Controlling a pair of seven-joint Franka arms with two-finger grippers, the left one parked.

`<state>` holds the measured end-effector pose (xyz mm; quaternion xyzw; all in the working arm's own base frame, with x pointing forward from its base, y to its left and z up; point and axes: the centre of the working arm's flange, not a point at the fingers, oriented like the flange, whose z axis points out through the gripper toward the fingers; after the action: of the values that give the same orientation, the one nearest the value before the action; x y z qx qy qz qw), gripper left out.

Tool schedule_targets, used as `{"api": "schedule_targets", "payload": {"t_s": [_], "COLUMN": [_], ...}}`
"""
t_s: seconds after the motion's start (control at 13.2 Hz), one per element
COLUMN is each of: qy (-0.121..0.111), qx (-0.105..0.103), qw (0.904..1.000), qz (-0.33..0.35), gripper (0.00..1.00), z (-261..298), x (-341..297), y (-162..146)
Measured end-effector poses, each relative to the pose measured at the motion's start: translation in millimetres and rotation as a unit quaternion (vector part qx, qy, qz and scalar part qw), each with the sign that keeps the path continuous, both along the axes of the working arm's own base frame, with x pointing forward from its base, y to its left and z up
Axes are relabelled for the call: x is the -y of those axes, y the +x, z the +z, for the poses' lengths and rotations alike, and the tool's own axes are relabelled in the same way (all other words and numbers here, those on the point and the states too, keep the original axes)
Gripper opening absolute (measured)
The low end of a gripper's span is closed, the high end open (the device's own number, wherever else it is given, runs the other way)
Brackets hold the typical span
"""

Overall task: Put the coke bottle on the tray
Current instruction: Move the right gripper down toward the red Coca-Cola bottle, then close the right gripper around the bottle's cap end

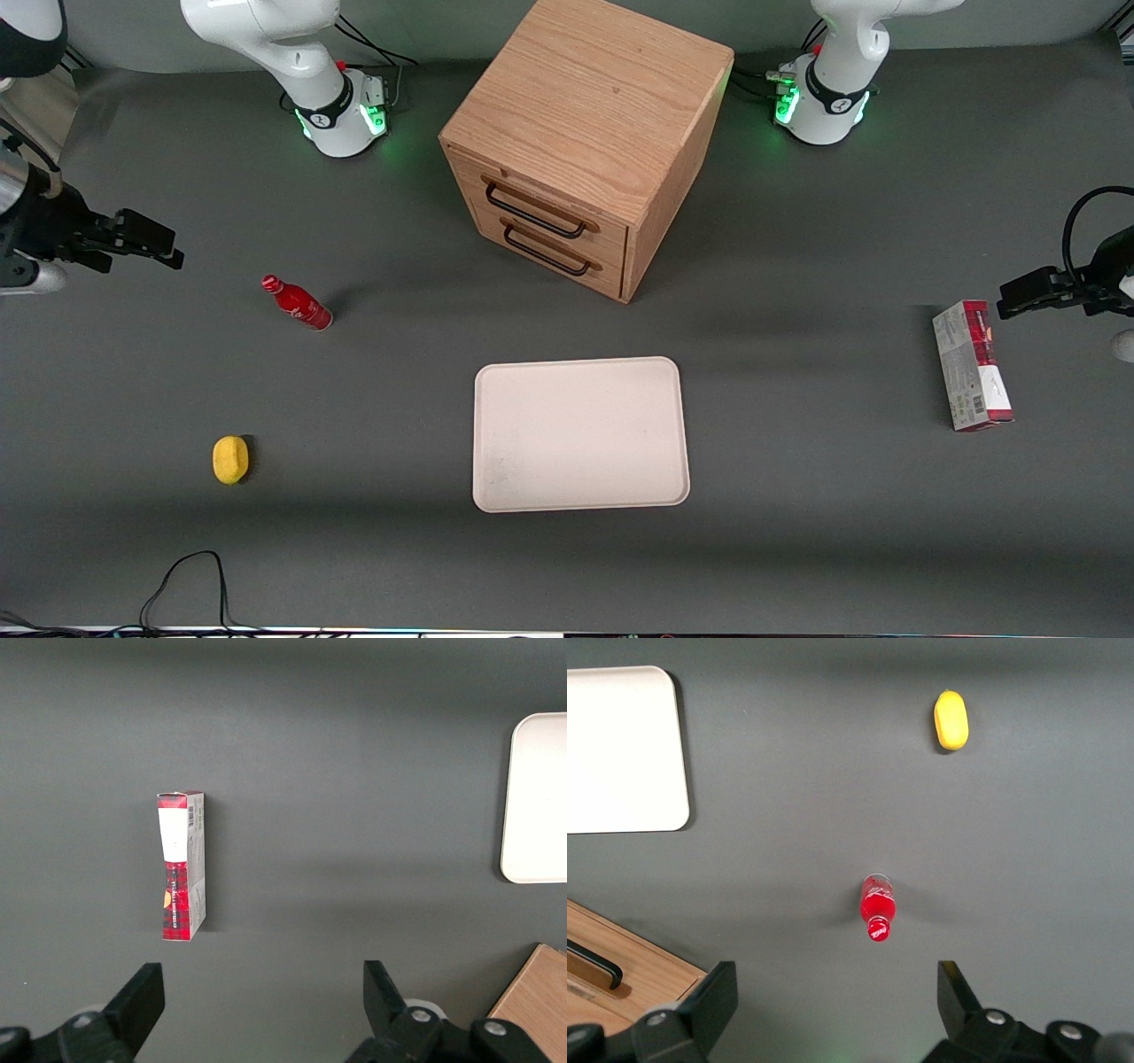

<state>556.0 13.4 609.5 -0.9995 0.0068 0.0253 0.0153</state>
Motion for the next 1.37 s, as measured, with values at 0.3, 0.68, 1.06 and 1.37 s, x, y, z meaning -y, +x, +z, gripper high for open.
{"api": "schedule_targets", "payload": {"t_s": [0.3,0.68,1.06,1.37], "qy": [-0.002,0.0,0.007,0.007], "qx": [-0.019,-0.032,0.01,0.036], "qw": [0.9998,0.9995,0.9999,0.9993], "qz": [0.0,-0.003,-0.006,0.0], "gripper": [1.0,1.0,1.0,1.0], "z": [-6.5,-66.5,-197.9,-270.1], "x": [-0.2,2.3,10.6,12.1], "y": [-1.3,-12.1,-80.0,-121.3]}}
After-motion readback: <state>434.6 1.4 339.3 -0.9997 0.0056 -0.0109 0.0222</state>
